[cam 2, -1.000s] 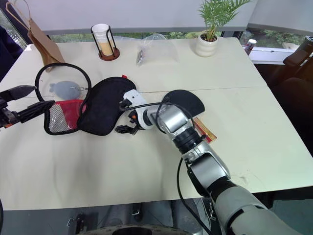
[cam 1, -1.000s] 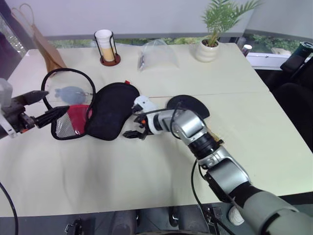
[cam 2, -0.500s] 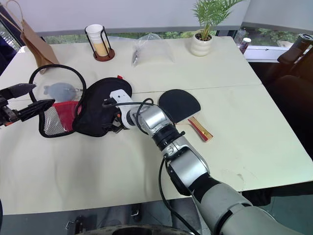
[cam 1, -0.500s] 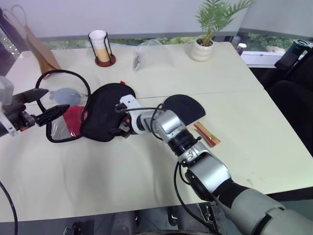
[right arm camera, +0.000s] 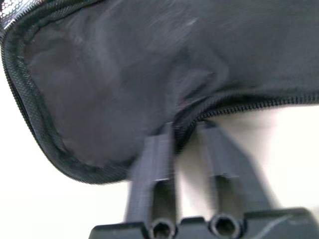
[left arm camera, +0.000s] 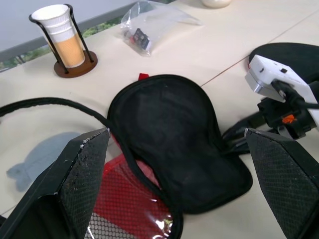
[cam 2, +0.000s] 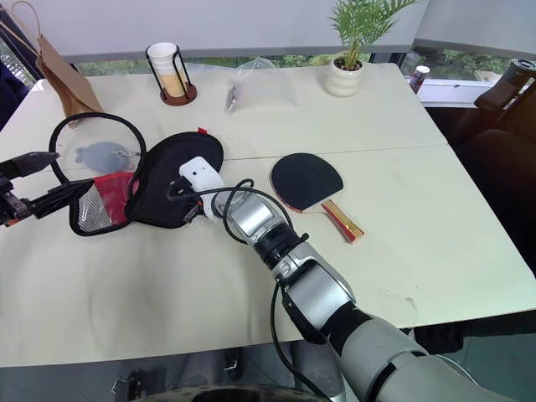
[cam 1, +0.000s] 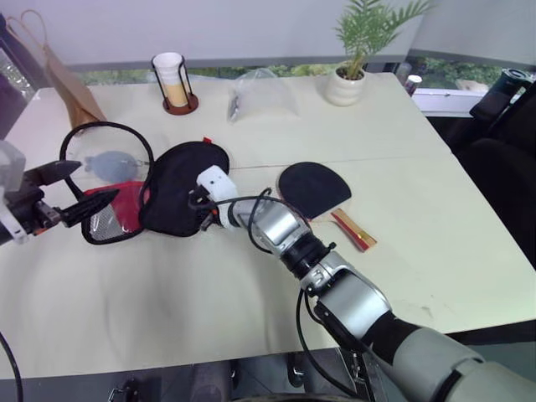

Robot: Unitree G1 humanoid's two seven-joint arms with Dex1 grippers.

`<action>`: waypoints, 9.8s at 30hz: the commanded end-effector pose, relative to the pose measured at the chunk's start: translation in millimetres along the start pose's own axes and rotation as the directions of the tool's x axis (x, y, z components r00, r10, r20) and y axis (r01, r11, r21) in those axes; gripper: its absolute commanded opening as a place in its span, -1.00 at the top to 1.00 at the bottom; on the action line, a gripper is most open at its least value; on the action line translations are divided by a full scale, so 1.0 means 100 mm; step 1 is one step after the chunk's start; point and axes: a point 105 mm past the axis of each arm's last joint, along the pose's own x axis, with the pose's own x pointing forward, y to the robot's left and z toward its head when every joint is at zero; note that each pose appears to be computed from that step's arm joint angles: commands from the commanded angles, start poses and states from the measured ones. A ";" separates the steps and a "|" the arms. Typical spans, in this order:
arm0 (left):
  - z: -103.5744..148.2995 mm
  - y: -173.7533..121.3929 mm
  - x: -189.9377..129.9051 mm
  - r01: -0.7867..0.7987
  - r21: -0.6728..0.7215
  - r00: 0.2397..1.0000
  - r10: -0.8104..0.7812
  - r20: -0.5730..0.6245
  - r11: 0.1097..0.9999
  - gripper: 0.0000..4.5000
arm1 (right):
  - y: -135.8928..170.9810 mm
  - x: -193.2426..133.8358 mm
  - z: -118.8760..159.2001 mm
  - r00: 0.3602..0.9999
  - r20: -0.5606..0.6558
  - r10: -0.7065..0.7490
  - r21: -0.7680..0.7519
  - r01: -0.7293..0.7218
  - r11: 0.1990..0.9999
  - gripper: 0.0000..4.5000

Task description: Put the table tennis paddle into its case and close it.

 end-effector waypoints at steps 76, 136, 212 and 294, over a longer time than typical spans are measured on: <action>0.09 -0.34 0.40 0.176 0.005 0.979 -0.175 0.104 0.984 -1.00 | -1.39 -2.32 -0.56 0.984 -0.119 -0.131 -0.089 0.120 0.989 -0.96; 0.16 -0.35 0.89 0.291 0.030 0.943 -0.292 0.160 0.956 -1.00 | -0.72 -1.95 -0.25 0.962 -0.274 -0.017 0.262 0.091 0.961 0.63; -0.93 0.37 -0.18 0.392 0.292 0.895 -0.288 -0.340 0.873 -1.00 | -0.68 -2.38 -0.04 0.920 0.203 0.336 -0.241 -0.286 0.927 -0.97; -0.08 -0.20 0.69 0.197 0.104 0.972 -0.208 0.110 0.975 -1.00 | -0.40 -1.69 -1.05 0.930 -0.124 0.347 0.468 -0.253 0.847 -0.59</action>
